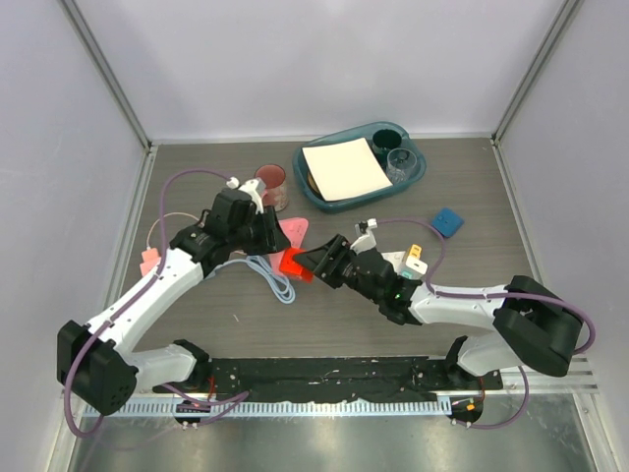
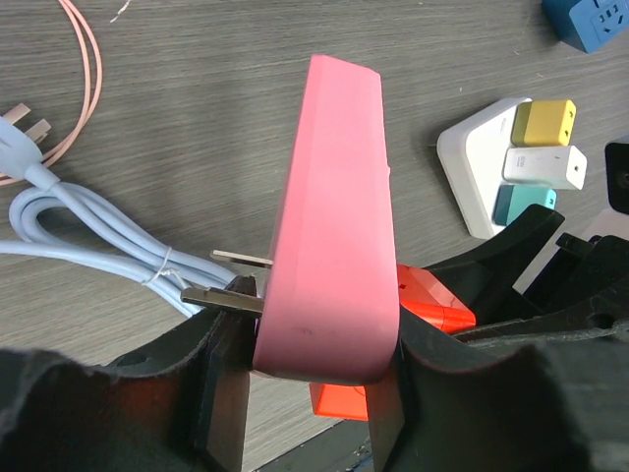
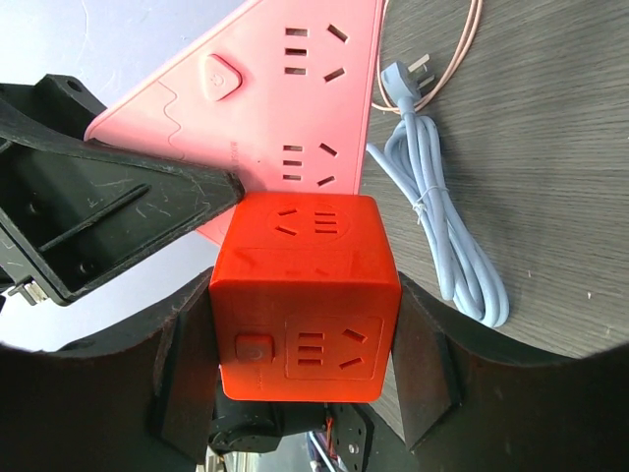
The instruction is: Pull the plug off the socket
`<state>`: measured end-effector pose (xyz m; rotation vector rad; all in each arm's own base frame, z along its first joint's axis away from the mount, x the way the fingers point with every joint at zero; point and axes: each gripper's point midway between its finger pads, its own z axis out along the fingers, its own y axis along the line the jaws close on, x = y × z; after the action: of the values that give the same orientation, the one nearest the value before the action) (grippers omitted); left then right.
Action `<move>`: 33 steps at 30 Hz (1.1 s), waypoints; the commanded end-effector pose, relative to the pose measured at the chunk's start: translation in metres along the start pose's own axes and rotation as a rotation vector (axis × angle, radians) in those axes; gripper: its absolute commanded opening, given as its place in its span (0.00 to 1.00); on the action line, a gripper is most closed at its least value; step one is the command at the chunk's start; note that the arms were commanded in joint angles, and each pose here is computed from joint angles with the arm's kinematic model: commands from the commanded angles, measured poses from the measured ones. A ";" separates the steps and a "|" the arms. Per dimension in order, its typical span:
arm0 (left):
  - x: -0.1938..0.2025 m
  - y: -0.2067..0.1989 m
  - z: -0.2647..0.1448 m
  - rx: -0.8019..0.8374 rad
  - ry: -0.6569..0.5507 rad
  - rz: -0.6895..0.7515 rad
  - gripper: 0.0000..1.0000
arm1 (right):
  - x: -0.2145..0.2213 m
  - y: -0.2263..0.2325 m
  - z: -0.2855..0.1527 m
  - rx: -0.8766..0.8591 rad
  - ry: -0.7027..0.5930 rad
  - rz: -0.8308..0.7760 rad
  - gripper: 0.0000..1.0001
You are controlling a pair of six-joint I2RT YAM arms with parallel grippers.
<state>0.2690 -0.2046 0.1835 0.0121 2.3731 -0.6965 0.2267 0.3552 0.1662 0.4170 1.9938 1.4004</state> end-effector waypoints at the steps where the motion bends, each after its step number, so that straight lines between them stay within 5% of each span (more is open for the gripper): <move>1: -0.016 -0.007 -0.001 0.023 -0.058 0.004 0.00 | -0.015 0.046 -0.009 -0.159 -0.060 0.038 0.01; 16: -0.015 0.001 -0.001 -0.042 -0.060 0.030 0.00 | -0.035 0.011 -0.031 0.131 -0.116 -0.054 0.01; 25: -0.019 0.016 0.005 -0.147 -0.072 0.047 0.00 | -0.038 0.038 -0.030 0.013 -0.113 0.036 0.01; 33: -0.017 0.020 0.001 -0.168 -0.075 0.058 0.00 | -0.042 0.006 -0.053 0.055 -0.150 0.016 0.01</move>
<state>0.2644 -0.2302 0.1848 0.0506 2.3867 -0.7351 0.2172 0.3178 0.1742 0.5036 2.0472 1.2687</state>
